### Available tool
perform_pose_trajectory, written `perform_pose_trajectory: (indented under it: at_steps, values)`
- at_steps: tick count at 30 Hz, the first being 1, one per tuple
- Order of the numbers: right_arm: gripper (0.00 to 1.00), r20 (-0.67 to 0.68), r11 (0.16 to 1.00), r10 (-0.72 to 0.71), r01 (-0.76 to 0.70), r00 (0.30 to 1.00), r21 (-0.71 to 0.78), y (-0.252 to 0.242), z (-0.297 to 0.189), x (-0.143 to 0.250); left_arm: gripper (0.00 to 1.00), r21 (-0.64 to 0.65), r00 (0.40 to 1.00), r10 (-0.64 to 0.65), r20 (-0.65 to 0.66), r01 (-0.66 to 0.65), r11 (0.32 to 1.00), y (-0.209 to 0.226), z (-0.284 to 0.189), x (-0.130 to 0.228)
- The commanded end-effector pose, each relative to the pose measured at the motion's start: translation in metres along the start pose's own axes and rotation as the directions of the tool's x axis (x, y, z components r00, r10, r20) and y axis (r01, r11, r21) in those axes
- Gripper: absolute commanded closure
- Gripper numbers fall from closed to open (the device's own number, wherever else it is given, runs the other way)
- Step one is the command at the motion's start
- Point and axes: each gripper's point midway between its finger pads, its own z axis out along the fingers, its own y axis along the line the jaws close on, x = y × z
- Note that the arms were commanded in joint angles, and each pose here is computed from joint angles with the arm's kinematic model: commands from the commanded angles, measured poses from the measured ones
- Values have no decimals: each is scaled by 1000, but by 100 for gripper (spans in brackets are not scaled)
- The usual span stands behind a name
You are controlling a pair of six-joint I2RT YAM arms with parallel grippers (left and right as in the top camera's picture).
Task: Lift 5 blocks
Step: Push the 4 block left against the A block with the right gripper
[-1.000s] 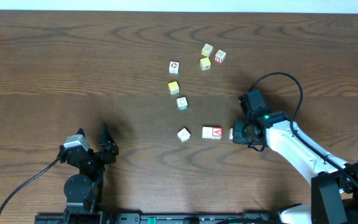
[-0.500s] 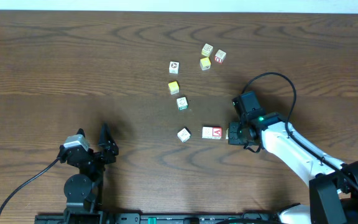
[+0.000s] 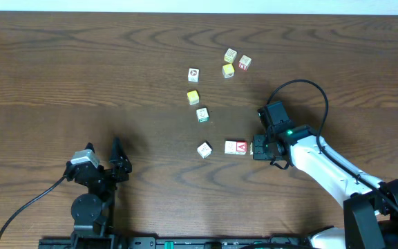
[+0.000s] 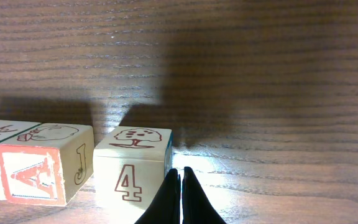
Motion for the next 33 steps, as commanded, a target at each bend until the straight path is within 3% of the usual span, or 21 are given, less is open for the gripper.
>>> perform_pose_trajectory:
  at_steps: [1, 33]
  values:
    - [98, -3, 1000, -26, 26, 1000, -3, 4, 1, 1, 27, -31, 999, 5, -45, -6, 1000, 8, 1, 15]
    - [98, 10, 997, -61, 62, 998, -38, 16, 1, 0, 27, -31, 999, 5, -45, -6, 1000, 8, 1, 15]
